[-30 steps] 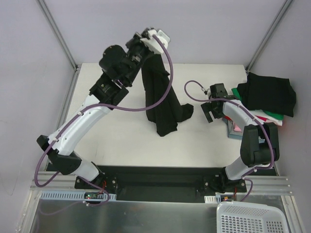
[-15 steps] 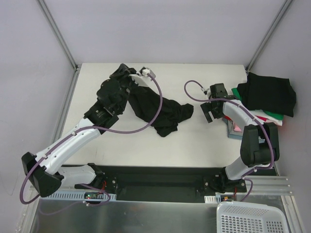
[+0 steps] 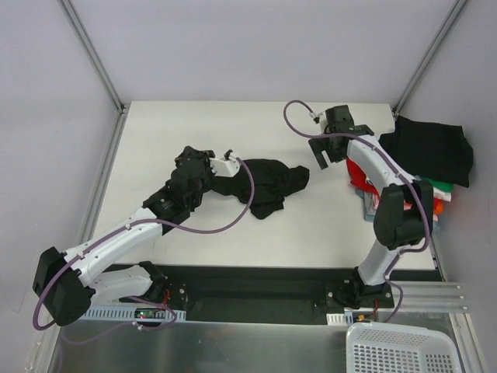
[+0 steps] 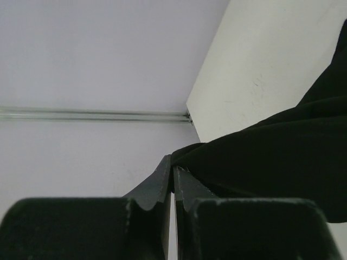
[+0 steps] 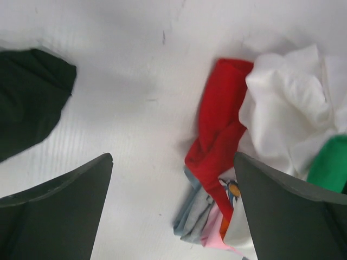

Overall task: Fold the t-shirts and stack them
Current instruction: Flatten the tshirt out

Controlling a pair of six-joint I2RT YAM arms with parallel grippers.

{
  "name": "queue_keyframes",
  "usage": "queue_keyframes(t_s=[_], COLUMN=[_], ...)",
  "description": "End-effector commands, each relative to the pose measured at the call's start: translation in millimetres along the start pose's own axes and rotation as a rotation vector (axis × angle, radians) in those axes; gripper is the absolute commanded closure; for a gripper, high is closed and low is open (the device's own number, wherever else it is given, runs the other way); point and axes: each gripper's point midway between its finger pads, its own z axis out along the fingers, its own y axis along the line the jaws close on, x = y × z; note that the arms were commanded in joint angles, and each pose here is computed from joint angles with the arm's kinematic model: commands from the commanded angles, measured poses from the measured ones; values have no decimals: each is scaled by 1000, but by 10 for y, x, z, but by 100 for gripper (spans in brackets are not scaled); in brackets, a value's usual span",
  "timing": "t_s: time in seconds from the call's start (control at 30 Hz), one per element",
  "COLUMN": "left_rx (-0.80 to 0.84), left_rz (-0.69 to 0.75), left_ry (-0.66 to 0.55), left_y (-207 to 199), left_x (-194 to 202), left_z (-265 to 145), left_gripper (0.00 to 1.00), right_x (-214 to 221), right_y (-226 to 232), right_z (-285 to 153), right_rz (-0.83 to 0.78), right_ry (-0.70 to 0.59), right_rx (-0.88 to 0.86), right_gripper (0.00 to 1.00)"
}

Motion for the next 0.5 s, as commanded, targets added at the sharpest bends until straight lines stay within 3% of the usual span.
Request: queue_keyframes(t_s=[0.0,0.47], left_rx=[9,152], left_rz=[-71,-4], left_ry=[40,107], left_y=[-131,-796], left_x=[64,155], left_z=[20,230], left_gripper=[100,100], right_x=[-166,-556], right_y=[232,681], right_z=[118,327], right_rz=[-73,-199], right_ry=[44,26], right_rx=[-44,-91], right_gripper=[3,6])
